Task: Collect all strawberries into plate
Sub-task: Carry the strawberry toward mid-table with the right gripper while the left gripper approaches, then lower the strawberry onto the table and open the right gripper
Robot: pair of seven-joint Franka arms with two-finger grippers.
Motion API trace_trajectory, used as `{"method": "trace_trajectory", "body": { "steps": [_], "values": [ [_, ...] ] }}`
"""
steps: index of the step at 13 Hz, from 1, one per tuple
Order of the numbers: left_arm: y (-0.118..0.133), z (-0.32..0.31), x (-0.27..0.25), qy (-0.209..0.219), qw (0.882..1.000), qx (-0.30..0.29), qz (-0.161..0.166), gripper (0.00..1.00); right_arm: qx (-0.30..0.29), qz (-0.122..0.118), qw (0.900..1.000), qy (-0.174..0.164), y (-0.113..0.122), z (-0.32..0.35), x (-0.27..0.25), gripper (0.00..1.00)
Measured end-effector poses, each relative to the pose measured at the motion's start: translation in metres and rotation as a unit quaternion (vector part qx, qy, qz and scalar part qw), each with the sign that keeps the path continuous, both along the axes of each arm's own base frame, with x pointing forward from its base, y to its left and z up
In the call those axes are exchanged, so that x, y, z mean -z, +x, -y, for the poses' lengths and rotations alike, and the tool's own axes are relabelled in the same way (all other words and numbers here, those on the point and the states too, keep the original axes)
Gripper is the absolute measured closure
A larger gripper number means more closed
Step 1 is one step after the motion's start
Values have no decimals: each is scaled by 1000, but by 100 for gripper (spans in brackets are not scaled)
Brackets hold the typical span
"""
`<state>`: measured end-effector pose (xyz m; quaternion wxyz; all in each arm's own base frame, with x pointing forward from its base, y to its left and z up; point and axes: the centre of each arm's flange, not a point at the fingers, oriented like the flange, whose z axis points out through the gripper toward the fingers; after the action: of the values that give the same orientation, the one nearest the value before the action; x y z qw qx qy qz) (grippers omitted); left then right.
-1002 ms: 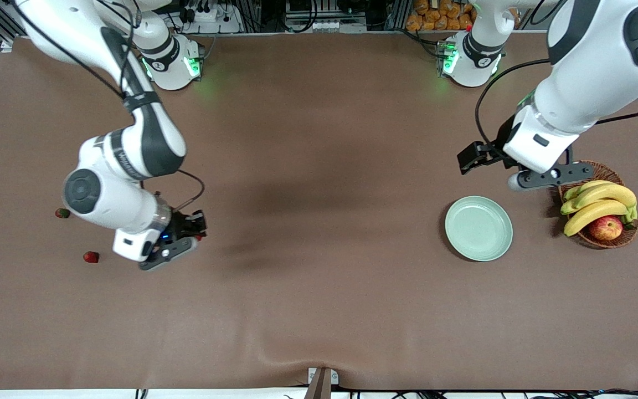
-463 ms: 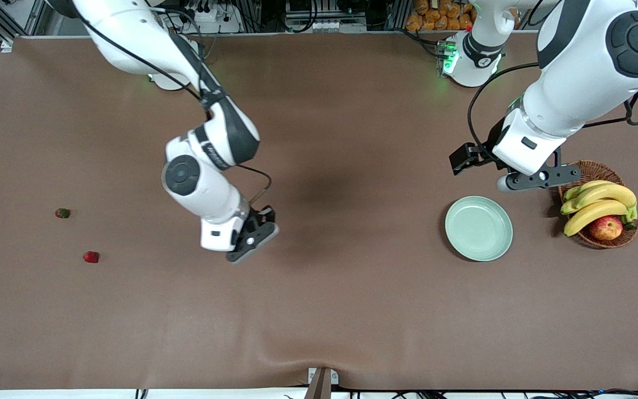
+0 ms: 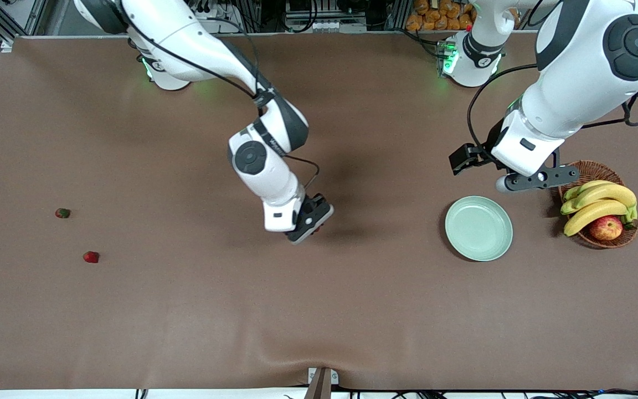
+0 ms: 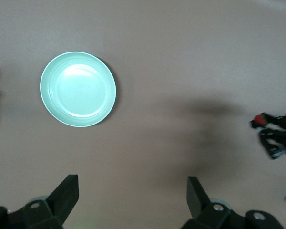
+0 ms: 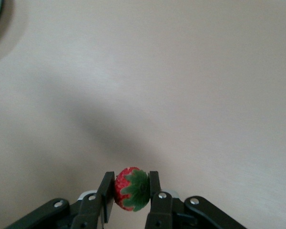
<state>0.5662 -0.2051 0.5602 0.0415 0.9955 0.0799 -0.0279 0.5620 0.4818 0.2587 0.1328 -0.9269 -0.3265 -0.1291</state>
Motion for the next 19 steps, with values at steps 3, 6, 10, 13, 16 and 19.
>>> {"method": "trace_trajectory", "body": {
  "steps": [3,6,10,13,16,19],
  "values": [
    [0,0,1,0,1000,0,-1,0,-1,3,1000,16,-45,-52,19,66],
    [0,0,3,1,1000,0,-3,0,-1,0,1000,17,-65,-69,42,66],
    [-1,0,4,2,1000,0,-4,0,10,2,1000,14,-63,-64,72,66],
    [-1,0,6,2,1000,0,-6,0,18,12,1000,19,-52,-62,66,42],
    [-5,10,10,5,1000,-16,-12,0,41,26,998,33,-22,-47,36,11],
    [-11,48,32,7,997,-70,-23,0,67,1,998,18,14,-9,-2,0]
  ]
}}
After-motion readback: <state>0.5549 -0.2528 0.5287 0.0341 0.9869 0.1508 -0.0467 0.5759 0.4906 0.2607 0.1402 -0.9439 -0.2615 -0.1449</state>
